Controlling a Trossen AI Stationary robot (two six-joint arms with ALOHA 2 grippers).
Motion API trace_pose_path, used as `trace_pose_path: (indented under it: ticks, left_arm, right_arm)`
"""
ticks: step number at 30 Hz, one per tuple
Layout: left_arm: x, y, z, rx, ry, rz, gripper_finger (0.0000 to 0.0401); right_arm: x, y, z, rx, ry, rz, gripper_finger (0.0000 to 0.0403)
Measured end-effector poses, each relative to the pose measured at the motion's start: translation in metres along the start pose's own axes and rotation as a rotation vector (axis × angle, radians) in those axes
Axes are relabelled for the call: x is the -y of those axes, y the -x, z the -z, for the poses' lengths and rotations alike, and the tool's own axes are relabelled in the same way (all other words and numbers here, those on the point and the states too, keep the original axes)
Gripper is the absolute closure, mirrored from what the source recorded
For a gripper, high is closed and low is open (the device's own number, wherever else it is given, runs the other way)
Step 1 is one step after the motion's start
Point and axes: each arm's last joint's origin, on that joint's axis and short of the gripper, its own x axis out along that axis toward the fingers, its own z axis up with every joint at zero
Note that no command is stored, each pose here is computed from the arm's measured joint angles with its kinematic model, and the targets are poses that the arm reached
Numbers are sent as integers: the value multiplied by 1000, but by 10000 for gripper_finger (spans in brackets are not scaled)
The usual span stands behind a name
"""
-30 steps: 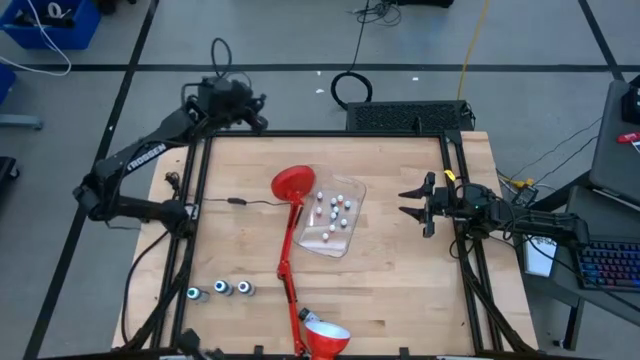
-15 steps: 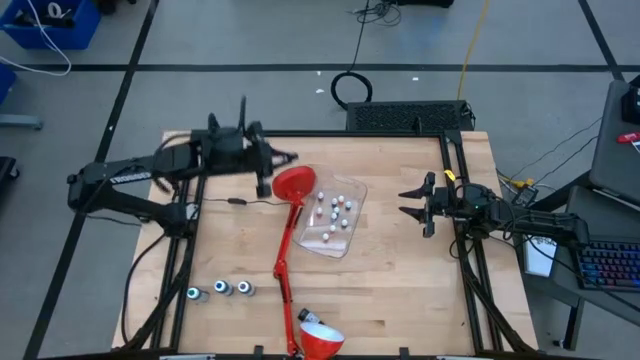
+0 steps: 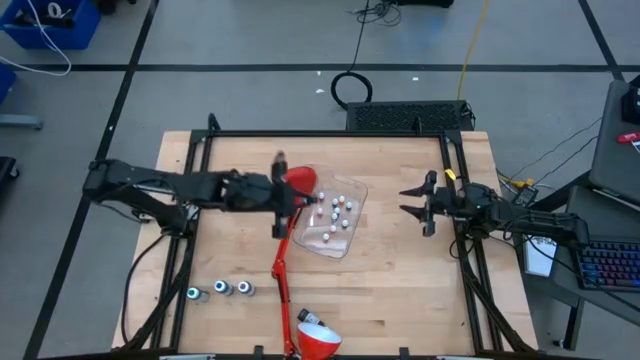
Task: Pick & Place food coloring
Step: Put the small purple food coloring bottle into the transparent bin
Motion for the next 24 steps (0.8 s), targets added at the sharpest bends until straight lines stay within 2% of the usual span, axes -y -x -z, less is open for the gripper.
trace_pose_path:
  ticks: [2,5,10,13,21,24]
  left_arm:
    - [7,-12,3,-25,-5,17,336]
    - [12,-26,8,-57,-12,34,336]
    - [16,-34,9,-52,-9,83,336]
    - [15,-34,9,-57,-5,72,336]
    - [-1,-33,10,-144,61,36,336]
    - [-7,-36,5,-188,66,30,336]
  right_arm:
    - [1,0,-9,89,47,23,234]
    - [1,3,-23,239,23,29,234]
    - [2,8,-38,404,-272,-25,234]
    - [2,10,-42,457,-365,-43,234]
    - [7,6,-38,422,-275,152,234]
    - [6,-4,-31,305,-219,130,234]
